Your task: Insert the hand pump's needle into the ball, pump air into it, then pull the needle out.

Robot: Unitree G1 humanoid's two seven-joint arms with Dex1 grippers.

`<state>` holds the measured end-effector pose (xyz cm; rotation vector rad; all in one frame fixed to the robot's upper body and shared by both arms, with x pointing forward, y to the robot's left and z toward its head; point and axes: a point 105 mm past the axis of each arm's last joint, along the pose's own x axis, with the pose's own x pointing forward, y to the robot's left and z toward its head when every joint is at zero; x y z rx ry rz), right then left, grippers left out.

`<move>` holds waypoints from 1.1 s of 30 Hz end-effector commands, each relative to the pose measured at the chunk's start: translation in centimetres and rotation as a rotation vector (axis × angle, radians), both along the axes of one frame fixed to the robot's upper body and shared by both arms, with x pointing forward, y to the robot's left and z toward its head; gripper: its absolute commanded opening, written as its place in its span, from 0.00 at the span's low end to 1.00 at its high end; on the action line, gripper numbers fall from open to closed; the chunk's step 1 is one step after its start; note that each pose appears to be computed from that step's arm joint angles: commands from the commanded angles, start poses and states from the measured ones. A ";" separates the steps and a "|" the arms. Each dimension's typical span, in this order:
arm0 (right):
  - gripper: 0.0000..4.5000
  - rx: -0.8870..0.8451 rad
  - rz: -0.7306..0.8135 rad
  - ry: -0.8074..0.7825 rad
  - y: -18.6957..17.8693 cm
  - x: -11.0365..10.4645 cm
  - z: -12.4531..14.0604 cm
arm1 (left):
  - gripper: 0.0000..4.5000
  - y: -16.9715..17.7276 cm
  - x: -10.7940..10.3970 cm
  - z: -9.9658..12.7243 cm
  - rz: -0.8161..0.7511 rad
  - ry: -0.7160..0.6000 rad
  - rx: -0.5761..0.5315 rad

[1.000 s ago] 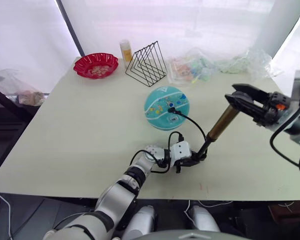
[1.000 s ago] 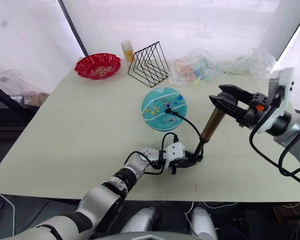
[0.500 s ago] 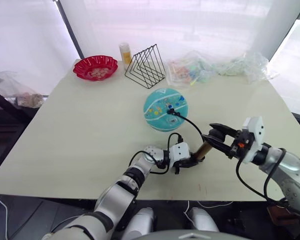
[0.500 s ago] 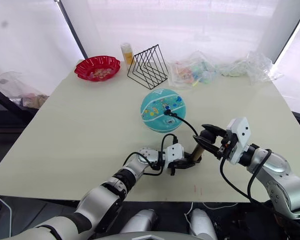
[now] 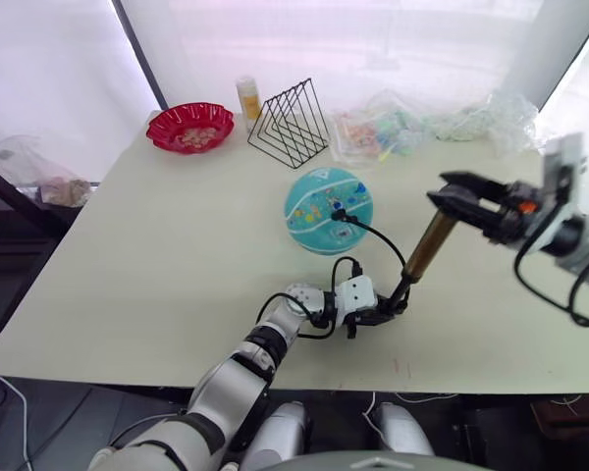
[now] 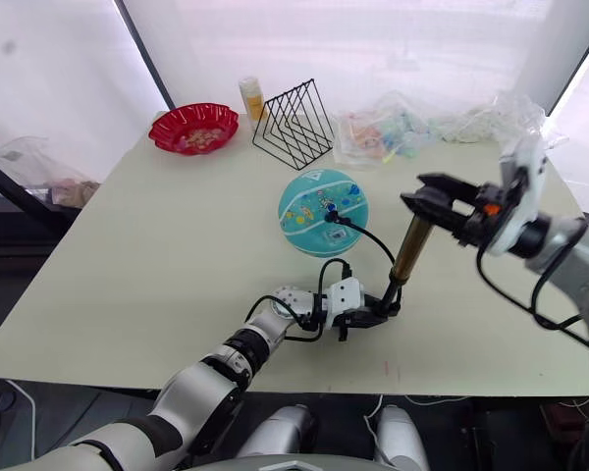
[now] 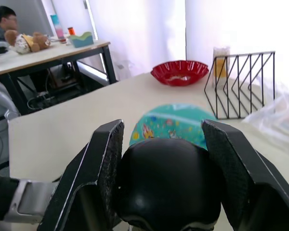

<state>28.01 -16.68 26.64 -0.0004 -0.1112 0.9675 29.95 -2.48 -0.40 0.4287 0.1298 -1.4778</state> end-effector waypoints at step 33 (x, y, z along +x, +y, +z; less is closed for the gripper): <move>0.47 -0.226 -0.095 0.059 3.2 -3.1 -14.2 | 0.25 3.5 -3.5 -6.9 -0.005 0.155 0.253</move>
